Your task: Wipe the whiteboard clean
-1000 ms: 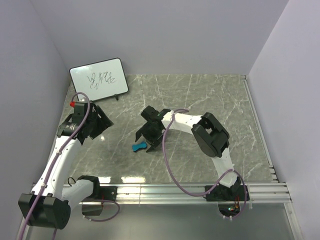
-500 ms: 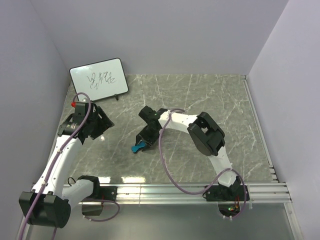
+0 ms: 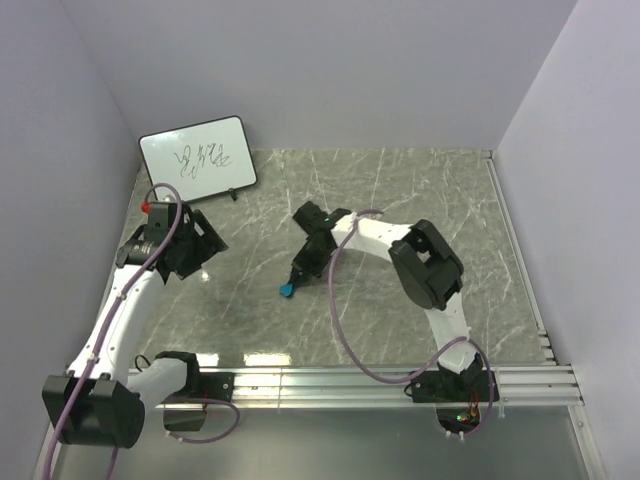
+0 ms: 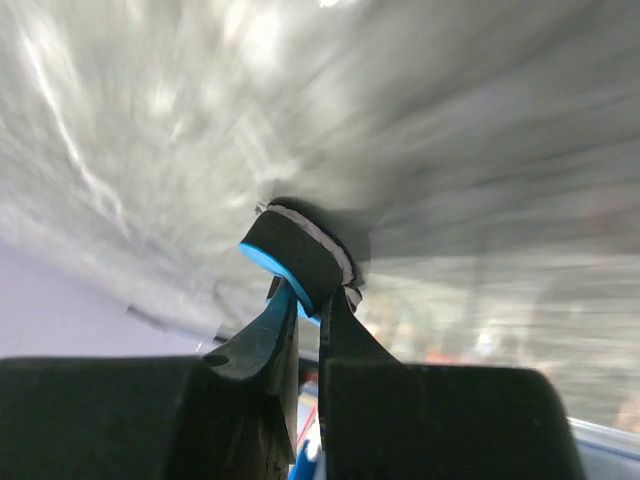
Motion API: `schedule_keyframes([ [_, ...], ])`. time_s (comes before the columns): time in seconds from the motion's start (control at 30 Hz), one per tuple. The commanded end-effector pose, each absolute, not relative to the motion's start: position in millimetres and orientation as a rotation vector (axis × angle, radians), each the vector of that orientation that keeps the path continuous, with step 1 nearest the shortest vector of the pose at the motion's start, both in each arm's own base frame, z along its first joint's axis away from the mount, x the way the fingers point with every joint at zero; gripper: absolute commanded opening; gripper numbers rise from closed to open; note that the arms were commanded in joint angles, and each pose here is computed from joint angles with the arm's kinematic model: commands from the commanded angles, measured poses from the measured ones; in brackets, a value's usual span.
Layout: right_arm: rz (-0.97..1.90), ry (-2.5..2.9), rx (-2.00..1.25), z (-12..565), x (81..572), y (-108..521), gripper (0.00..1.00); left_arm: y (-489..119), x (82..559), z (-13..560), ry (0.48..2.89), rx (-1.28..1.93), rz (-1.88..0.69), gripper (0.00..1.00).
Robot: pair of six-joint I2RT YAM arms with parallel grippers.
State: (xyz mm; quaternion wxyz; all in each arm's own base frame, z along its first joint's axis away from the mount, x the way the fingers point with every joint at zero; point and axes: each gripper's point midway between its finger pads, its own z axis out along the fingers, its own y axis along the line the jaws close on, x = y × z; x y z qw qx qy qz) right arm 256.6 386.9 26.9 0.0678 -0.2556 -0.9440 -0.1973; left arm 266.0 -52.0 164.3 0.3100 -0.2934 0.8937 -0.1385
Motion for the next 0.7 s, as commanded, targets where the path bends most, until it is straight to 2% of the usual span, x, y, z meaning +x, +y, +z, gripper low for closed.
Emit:
schedule_keyframes([
  [0.0,-0.543,-3.038,-0.727,39,282,331,0.0,-41,282,163,2.34,-0.739,-0.37,0.84],
  [0.03,-0.601,-3.074,-0.709,55,286,327,0.0,-29,286,162,2.325,-0.778,-0.357,0.84],
  [0.33,-0.663,-3.174,-0.52,86,254,262,0.0,40,342,164,2.183,-0.904,-0.345,0.83],
  [0.57,-0.725,-3.282,-0.364,116,245,233,0.0,60,412,194,1.994,-0.721,-0.411,0.85],
  [0.67,-0.749,-3.295,-0.299,121,238,227,0.0,78,435,203,1.899,-0.704,-0.431,0.82],
])
